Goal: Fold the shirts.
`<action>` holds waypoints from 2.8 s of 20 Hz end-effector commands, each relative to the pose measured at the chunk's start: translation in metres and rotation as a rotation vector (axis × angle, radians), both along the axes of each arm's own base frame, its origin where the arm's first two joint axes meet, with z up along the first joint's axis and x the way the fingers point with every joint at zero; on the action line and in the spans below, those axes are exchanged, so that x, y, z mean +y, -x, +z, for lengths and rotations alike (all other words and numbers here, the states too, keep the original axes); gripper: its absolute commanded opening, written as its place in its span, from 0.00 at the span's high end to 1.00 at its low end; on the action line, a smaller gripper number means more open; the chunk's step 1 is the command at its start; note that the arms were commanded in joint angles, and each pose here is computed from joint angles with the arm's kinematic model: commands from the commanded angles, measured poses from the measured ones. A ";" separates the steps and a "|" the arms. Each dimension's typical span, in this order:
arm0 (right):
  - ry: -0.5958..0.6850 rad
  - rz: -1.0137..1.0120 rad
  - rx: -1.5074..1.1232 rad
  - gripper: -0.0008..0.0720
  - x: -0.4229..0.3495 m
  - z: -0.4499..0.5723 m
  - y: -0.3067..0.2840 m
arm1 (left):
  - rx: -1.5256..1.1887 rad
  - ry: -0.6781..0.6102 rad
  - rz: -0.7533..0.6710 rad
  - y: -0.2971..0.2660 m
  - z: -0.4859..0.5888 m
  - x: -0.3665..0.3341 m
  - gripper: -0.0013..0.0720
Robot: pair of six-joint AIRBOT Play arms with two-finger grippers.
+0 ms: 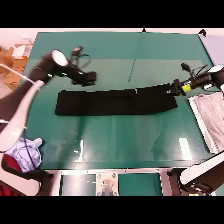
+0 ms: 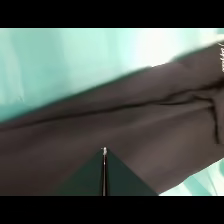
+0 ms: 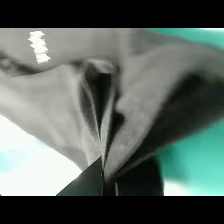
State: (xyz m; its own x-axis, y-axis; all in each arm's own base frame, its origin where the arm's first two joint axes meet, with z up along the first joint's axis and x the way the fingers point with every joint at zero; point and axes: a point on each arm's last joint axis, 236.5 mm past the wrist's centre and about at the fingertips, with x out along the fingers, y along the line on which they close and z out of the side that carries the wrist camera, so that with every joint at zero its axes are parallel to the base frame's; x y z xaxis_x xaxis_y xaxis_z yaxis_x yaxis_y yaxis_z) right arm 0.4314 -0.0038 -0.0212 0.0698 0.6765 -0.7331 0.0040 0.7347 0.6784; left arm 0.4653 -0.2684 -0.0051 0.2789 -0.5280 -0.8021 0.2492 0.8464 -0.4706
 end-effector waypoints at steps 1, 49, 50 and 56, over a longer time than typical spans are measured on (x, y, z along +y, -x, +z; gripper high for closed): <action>0.009 0.046 -0.056 0.97 0.020 0.060 0.014 | -0.058 0.066 -0.064 0.015 -0.035 -0.088 0.95; 0.103 0.062 -0.119 0.23 0.200 0.026 -0.005 | 0.015 -0.051 -0.008 -0.008 0.125 0.219 0.95; 0.110 0.029 -0.056 0.23 0.188 0.003 0.004 | 0.015 -0.051 -0.008 -0.009 0.125 0.219 0.95; -0.034 -0.005 0.105 0.23 0.226 -0.072 0.029 | 0.018 -0.046 -0.003 -0.009 0.125 0.219 0.95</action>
